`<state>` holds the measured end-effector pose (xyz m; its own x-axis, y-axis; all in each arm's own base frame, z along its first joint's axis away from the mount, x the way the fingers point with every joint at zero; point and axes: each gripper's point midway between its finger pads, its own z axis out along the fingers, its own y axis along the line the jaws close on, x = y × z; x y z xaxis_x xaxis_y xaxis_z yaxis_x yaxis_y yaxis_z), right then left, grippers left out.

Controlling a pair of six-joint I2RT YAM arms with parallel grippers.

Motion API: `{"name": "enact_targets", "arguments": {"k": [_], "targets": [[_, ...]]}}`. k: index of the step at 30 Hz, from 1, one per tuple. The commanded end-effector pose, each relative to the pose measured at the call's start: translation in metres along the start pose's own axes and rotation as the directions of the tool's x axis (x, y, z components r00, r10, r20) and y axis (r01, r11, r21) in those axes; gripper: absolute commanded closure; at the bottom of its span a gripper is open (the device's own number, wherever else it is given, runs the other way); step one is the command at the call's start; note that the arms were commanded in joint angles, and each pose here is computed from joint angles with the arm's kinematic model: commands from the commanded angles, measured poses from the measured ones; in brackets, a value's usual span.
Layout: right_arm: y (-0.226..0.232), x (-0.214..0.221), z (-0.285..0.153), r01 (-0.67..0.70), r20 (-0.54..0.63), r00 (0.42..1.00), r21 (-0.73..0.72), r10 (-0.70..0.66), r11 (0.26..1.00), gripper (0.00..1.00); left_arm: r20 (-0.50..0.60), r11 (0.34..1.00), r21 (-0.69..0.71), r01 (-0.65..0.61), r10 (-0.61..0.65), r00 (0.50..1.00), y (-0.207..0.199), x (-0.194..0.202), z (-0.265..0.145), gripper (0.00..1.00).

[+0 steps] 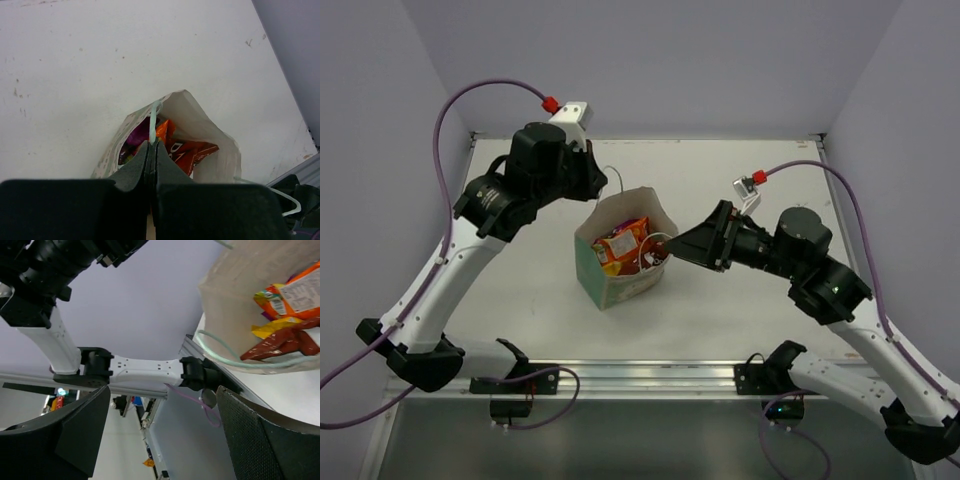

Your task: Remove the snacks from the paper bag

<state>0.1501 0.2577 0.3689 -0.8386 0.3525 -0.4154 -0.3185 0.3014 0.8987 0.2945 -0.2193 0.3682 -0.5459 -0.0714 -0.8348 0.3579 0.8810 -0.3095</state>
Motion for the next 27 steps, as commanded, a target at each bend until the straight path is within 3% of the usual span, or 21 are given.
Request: {"name": "enact_targets", "arguments": {"k": [1,8,14,21,27], "targets": [[0.029,-0.017,0.014,-0.034,0.103,0.994,-0.074,0.042,0.997,0.11,0.098,0.993,0.108,0.042,-0.052,0.994,-0.021,-0.026,-0.025,1.00],[0.009,0.003,0.029,-0.070,0.087,0.994,0.016,0.068,0.997,0.12,0.142,0.968,0.247,0.037,-0.074,0.987,-0.044,-0.034,-0.044,1.00],[-0.017,0.021,-0.007,-0.042,0.101,0.995,0.149,0.027,0.988,0.11,0.144,0.928,0.372,0.017,-0.076,0.987,-0.064,-0.032,-0.052,1.00],[-0.059,0.034,-0.050,-0.005,0.095,0.995,0.312,-0.026,0.950,0.09,0.145,0.910,0.414,0.006,-0.072,0.987,-0.067,-0.018,-0.048,1.00],[-0.060,0.038,-0.049,0.032,0.075,0.996,0.283,-0.055,0.958,0.09,0.160,0.901,0.434,0.010,-0.088,0.983,-0.070,-0.021,-0.048,1.00]]}}
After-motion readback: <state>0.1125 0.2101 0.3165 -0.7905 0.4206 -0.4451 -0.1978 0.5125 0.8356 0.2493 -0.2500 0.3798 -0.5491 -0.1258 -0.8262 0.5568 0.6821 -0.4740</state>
